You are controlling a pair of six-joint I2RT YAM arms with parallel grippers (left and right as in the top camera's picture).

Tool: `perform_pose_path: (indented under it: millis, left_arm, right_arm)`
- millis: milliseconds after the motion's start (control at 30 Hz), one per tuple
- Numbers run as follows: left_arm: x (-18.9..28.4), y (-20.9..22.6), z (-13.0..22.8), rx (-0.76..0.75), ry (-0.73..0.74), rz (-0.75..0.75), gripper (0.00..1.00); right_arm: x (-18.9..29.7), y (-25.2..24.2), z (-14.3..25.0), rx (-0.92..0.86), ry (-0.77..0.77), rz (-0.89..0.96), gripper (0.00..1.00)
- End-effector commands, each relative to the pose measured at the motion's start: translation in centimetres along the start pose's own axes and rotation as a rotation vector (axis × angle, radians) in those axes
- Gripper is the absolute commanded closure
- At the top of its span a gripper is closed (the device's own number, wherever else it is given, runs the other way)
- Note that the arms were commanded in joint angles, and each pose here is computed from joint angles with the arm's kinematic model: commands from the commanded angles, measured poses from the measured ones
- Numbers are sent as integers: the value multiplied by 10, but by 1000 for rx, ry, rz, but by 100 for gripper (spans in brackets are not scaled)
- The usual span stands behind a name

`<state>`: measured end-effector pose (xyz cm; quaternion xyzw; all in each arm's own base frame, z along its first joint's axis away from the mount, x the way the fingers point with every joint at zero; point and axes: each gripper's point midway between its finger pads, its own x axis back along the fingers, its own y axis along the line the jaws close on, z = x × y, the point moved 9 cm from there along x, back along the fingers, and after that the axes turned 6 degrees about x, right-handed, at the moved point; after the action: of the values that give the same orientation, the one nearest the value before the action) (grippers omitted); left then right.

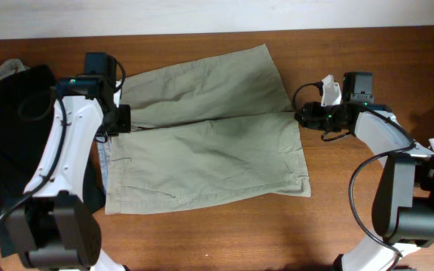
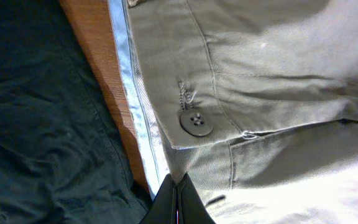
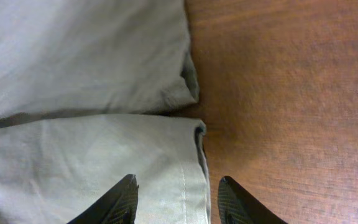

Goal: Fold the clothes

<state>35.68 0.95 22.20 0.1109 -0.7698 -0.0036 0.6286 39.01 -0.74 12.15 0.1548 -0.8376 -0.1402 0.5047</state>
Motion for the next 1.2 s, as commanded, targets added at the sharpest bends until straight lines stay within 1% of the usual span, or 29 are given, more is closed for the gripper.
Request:
perform_pose_path:
  millis: [0,67,133,167,233,300,333,367,400,433,467,500,533,567,633,733,800,867,900,967,1000,1033,1067,1100,1133,1167]
  left_arm:
    - [56,19,-1,40,-158,-61,100]
    - [53,21,-9,50,-191,-93,100]
    - [45,19,-17,54,-206,-93,100]
    - [43,18,-19,53,-203,-94,100]
    - [41,18,-19,52,-200,-95,100]
    - [41,18,-19,52,-200,-95,100]
    - [41,18,-19,52,-200,-95,100]
    - [41,18,-19,52,-200,-94,100]
    - [41,18,-19,52,-200,-94,99]
    - [41,18,-19,52,-200,-94,99]
    - [41,18,-19,52,-200,-94,99]
    - [41,18,-19,52,-200,-94,99]
    - [41,18,-19,52,-200,-95,99]
    - [41,18,-20,53,-203,-94,99]
    - [41,18,-20,43,-206,-95,99]
    - [41,18,-22,42,-216,-95,100]
    - [42,18,-23,43,-221,-93,100]
    - [41,18,-18,36,-195,-96,99]
    - [40,18,-13,28,-160,-98,96]
    - [39,17,-10,23,-138,-84,83]
    - [39,18,-6,39,-112,-83,62]
    - [38,17,-2,49,-90,-76,53]
    - [38,14,1,43,-63,-35,44]
    - [38,8,8,34,-13,47,43]
    - [37,3,17,27,50,107,42]
    - [35,2,24,23,92,117,43]
  right_arm:
    - [-6,-5,7,-54,45,34,55]
    - [-5,-4,19,-81,116,30,55]
    - [0,-1,45,-109,279,23,55]
    - [4,0,56,-142,353,34,59]
    - [14,5,80,-212,511,38,60]
    - [21,8,90,-216,590,24,60]
    - [25,12,100,-243,652,16,60]
    - [24,16,108,-243,688,13,54]
    - [17,22,121,-228,721,10,52]
    - [13,24,127,-216,727,9,52]
    - [2,26,139,-222,720,21,64]
    - [1,26,139,-219,713,22,78]
    - [1,26,138,-217,710,22,86]
    - [4,27,134,-194,700,19,96]
    - [28,21,115,-157,676,103,96]
    - [74,23,84,-158,573,221,96]
    - [88,28,82,-155,548,256,96]
    - [95,28,89,-159,597,287,96]
    - [97,25,91,-168,612,332,96]
    - [98,22,90,-177,608,379,96]
    - [98,20,90,-170,607,402,96]
    - [99,19,90,-167,608,413,96]
    - [99,18,90,-164,605,422,95]
    - [99,15,88,-192,587,443,87]
    - [99,12,87,-200,573,445,54]
    - [100,8,85,-223,554,452,50]
